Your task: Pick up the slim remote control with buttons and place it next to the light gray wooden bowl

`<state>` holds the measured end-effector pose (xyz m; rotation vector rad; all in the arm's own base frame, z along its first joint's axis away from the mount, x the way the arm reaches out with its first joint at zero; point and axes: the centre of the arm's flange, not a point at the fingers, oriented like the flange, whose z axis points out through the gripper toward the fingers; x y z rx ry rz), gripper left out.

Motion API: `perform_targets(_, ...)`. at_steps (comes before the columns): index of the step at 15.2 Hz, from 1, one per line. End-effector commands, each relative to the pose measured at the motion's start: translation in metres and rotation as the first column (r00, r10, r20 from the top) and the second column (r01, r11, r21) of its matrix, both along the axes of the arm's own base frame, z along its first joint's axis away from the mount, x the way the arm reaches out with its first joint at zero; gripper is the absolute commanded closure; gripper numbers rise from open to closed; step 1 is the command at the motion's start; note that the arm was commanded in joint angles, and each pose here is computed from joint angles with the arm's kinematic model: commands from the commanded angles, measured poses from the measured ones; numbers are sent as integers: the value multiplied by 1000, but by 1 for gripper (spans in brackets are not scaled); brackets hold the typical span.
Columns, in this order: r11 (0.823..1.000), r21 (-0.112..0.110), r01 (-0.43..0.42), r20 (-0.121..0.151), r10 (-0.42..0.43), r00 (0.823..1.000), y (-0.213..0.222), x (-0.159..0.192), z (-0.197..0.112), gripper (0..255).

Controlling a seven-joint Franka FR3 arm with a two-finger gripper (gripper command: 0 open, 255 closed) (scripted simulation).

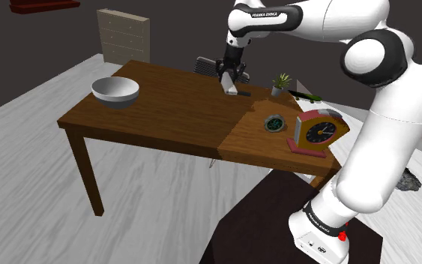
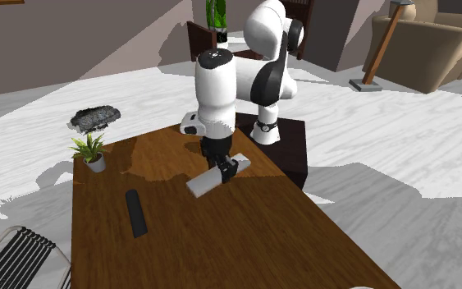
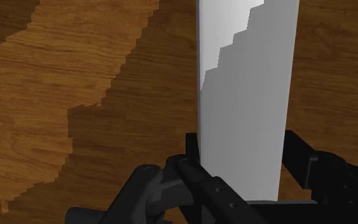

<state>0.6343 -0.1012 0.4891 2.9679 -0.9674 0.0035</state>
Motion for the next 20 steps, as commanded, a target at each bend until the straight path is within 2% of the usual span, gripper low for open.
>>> perform_targets(1, 1000, 0, 1, 1, -1, 1000, 25, 4, 0, 255)
perform_targets(20, 1000, 0, 1, 1, -1, 1000, 271, 54, 1, 255)
